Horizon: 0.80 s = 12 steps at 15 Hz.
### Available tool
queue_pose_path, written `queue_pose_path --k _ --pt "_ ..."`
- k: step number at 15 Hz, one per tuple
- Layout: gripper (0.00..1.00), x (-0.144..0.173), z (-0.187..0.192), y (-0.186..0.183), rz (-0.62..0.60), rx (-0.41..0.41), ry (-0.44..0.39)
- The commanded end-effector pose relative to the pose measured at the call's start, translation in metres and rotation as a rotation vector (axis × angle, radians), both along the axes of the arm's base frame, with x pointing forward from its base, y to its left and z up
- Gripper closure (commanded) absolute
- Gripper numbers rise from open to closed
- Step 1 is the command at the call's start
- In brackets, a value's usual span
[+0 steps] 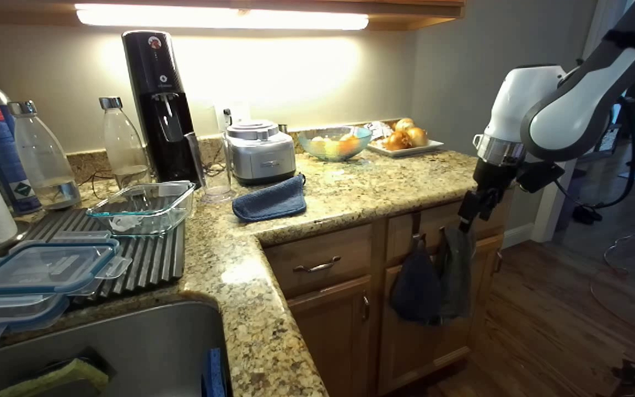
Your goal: Move the left blue towel from the hanger on the drawer to the countertop
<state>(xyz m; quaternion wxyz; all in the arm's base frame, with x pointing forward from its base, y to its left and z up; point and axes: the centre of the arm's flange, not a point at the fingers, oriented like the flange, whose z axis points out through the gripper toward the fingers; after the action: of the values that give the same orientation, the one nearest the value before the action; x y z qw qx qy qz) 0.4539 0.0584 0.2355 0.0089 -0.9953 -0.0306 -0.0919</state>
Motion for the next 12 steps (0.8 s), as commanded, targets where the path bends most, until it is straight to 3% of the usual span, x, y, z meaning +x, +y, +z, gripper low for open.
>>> queue_pose_path --k 1,7,8,12 --pt "0.00 0.016 -0.042 0.004 0.063 -0.044 -0.032" --pt "0.00 0.024 -0.066 0.008 0.165 -0.085 -0.113" --pt "0.00 0.024 -0.062 0.002 0.153 -0.063 -0.075" --pt "0.00 0.029 -0.065 0.005 0.171 -0.076 -0.088"
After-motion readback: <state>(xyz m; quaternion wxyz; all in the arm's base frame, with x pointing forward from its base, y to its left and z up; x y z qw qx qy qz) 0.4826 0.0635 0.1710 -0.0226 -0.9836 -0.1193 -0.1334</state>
